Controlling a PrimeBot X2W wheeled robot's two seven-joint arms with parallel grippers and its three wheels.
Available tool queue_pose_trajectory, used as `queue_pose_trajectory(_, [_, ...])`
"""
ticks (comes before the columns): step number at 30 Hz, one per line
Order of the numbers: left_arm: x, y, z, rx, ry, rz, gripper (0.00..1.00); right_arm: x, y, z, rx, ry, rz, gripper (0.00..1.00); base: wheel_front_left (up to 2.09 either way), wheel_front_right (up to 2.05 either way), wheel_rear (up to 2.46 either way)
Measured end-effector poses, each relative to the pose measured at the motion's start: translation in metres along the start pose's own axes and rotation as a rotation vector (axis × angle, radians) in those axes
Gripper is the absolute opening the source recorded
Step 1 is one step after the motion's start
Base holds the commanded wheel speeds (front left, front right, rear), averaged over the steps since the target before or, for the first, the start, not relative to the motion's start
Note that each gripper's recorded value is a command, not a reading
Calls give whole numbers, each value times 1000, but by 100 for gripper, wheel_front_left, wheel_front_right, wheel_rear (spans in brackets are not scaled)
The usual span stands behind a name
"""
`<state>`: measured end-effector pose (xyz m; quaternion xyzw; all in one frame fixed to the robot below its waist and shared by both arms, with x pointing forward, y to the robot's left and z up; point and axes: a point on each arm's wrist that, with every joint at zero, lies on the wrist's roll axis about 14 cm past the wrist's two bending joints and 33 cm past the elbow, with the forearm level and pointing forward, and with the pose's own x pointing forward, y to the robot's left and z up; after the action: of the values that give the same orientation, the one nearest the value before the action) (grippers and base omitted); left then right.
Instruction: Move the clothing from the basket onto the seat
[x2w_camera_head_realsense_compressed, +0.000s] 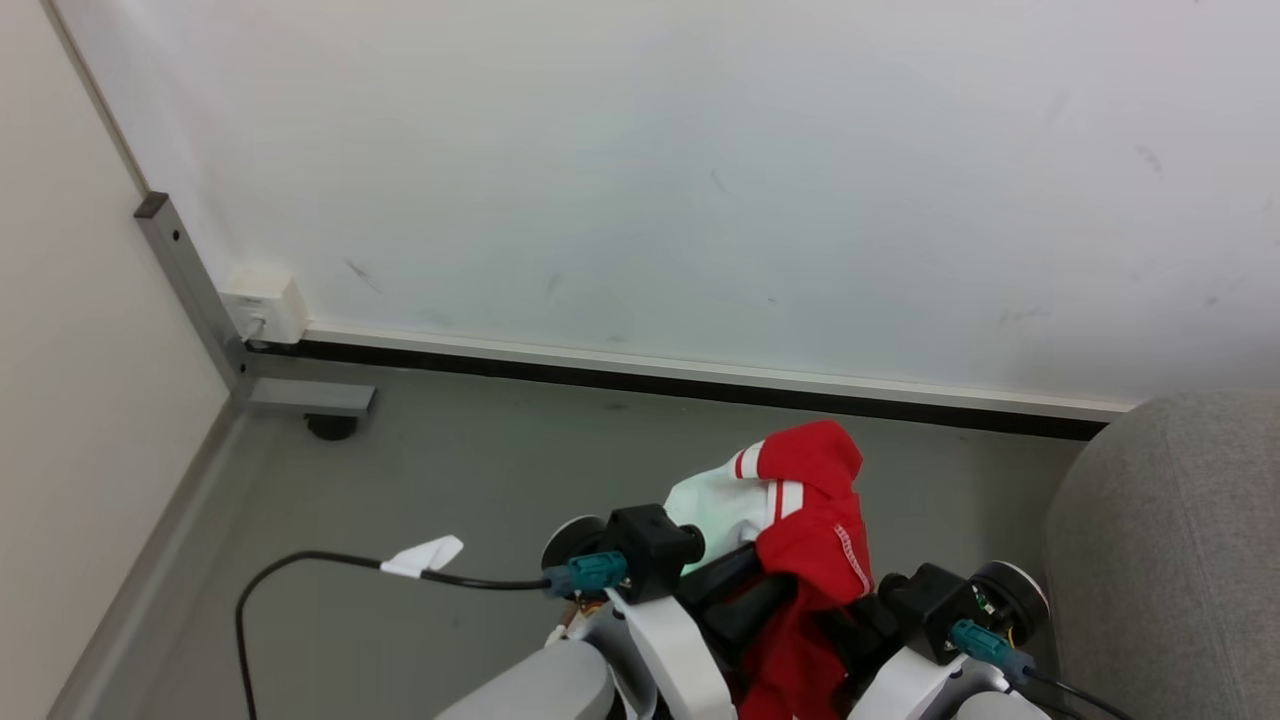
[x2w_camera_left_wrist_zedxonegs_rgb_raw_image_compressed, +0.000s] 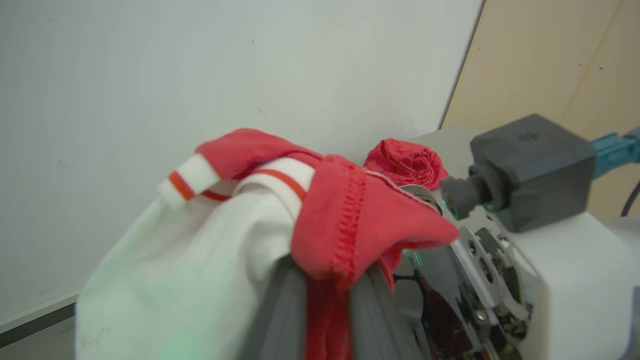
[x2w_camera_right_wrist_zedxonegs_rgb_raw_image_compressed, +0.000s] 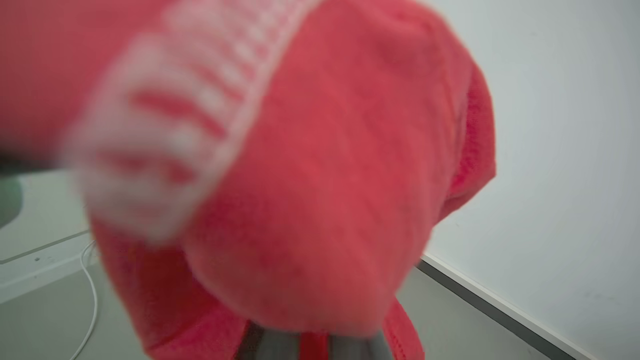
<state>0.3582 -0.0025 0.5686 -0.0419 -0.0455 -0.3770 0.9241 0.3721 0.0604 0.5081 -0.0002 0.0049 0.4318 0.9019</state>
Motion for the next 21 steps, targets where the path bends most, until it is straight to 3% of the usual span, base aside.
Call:
queue_pose_trajectory(17, [6, 6, 4, 3, -21, 12, 0, -15, -23, 15, 36, -61, -91, 0, 0, 0, 0])
queue_pose_trajectory(18, [7, 7, 4, 3, -21, 14, 17, -19, -28, 16, 37, -68, -108, 0, 0, 0, 0])
queue_pose_trajectory(20, [9, 7, 3, 1, -18, 11, 33, -26, -37, 20, 36, -86, -141, 0, 0, 0, 0])
queue_pose_trajectory(21, [11, 7, 3, -1, -19, 10, 53, -30, -42, 23, 35, -98, -157, 0, 0, 0, 0])
